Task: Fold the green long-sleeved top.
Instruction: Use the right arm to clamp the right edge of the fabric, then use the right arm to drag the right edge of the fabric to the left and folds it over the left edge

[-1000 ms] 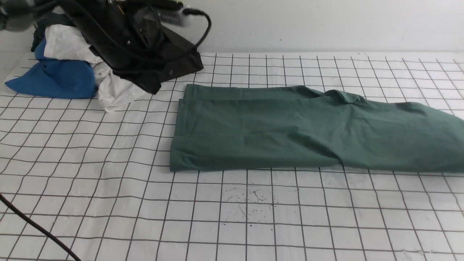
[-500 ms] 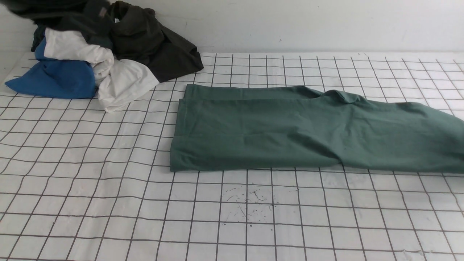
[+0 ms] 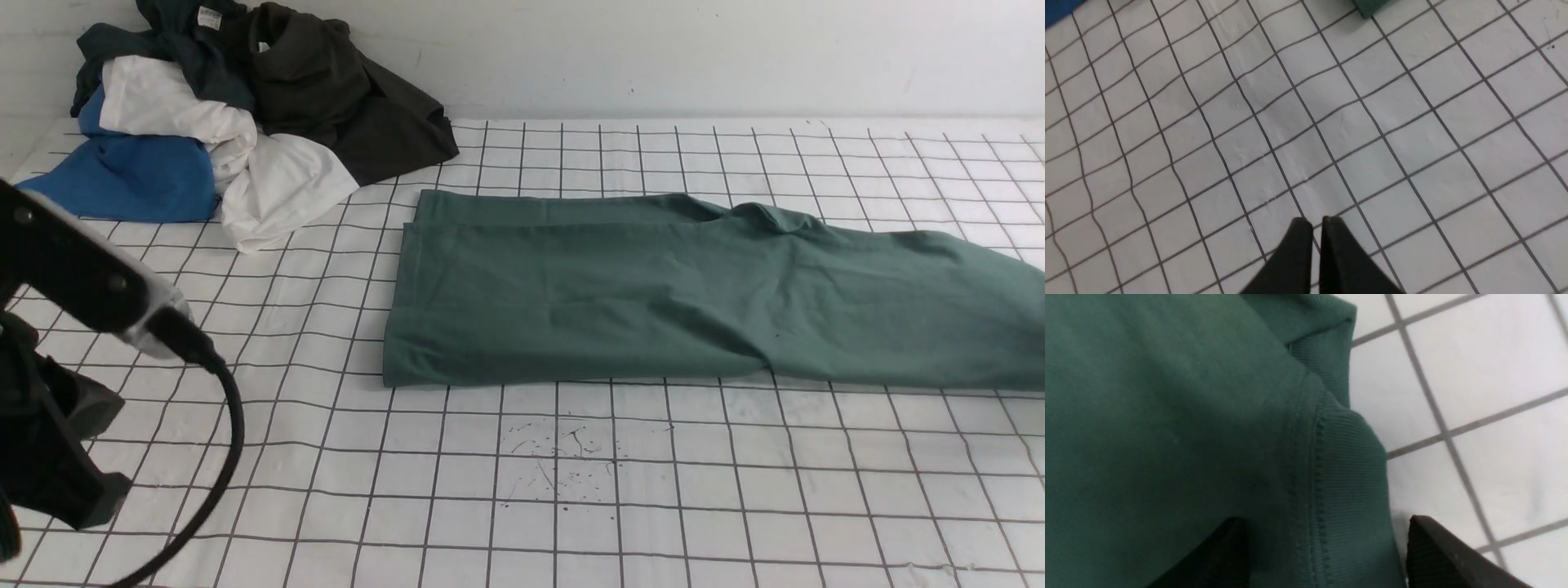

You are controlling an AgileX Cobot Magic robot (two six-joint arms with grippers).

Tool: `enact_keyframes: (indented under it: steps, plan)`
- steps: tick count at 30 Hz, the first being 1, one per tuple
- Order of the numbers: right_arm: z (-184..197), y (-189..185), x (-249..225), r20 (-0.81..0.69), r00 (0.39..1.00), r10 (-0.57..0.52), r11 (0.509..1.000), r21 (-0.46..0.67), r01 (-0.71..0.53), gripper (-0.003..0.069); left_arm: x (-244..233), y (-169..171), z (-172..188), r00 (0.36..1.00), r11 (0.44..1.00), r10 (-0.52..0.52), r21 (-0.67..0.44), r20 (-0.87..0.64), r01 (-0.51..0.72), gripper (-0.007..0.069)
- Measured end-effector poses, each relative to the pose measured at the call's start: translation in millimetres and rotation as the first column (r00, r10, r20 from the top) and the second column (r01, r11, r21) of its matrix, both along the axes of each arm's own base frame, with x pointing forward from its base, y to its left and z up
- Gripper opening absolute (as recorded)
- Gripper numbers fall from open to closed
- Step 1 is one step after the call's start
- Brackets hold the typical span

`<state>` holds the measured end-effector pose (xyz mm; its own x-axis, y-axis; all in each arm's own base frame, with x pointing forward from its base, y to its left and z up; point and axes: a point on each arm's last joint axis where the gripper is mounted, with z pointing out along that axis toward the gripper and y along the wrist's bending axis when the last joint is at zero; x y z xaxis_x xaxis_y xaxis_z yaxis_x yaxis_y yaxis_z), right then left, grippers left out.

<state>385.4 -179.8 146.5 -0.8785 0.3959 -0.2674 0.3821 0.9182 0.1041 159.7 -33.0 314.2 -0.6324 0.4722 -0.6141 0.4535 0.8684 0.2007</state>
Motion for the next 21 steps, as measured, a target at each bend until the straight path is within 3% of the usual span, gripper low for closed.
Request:
enact_keyframes:
  steps: [3, 10, 13, 18, 21]
  plan:
    - [-1.7, 1.8, 2.7, 0.022, 1.000, -0.009, 1.000, 0.028, 0.009, 0.0445, -1.4, 0.7, -8.9, 0.998, 1.000, 0.004, -0.009, 0.060, -0.003, 0.0015]
    - [1.1, 1.9, 2.4, 0.041, 0.997, 0.071, 0.997, 0.008, -0.072, 0.0083, 1.3, 0.5, -11.9, 0.990, 1.000, 0.007, -0.020, 0.138, -0.004, 0.0015]
    - [16.0, -0.8, -2.3, 0.043, 0.995, 0.090, 0.995, -0.048, -0.088, 0.0027, 1.2, 0.0, -11.9, 0.991, 1.000, 0.009, -0.028, 0.136, -0.005, 0.0015]
    - [73.2, -16.2, -19.9, 0.109, 0.993, 0.053, 0.976, -0.218, -0.028, 0.0022, 0.8, -2.7, -11.6, 0.992, 0.997, 0.020, -0.079, 0.127, -0.010, 0.0015]
    - [99.4, -18.1, -26.4, 0.177, 0.984, 0.024, 0.964, -0.264, 0.024, 0.0022, 0.5, -4.3, -11.4, 0.992, 0.994, 0.026, -0.108, 0.121, -0.013, 0.0015]
